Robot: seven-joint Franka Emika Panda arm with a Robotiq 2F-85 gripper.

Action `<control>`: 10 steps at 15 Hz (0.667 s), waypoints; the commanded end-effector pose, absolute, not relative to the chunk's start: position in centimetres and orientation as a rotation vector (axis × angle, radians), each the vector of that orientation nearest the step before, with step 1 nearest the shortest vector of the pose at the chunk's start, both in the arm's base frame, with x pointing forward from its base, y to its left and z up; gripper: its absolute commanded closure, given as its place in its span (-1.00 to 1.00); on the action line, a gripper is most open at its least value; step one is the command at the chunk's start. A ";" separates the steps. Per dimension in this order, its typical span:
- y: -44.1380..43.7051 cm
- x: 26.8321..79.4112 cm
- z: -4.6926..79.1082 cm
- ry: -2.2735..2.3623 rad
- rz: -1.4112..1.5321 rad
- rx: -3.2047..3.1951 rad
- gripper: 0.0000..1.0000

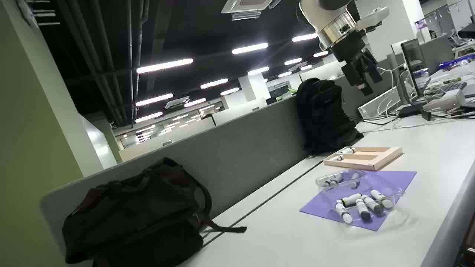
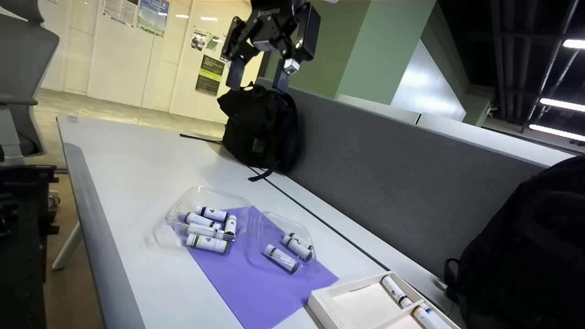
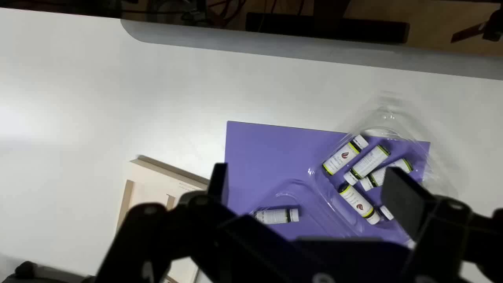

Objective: Move a bottle from the container to the tray

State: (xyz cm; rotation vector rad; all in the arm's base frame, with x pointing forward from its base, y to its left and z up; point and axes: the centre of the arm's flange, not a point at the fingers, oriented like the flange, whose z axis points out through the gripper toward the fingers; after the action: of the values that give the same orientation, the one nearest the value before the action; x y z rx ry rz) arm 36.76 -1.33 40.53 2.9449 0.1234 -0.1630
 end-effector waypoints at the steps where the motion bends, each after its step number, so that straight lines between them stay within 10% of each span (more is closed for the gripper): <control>1: -1.3 36.8 40.5 0.123 -0.163 2.945 -1.00; 10: -1.3 36.8 40.5 0.123 -0.163 2.945 -1.00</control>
State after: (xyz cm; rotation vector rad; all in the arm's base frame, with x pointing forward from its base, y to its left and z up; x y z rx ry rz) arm 36.76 -1.33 40.53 2.9449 0.1233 -0.1630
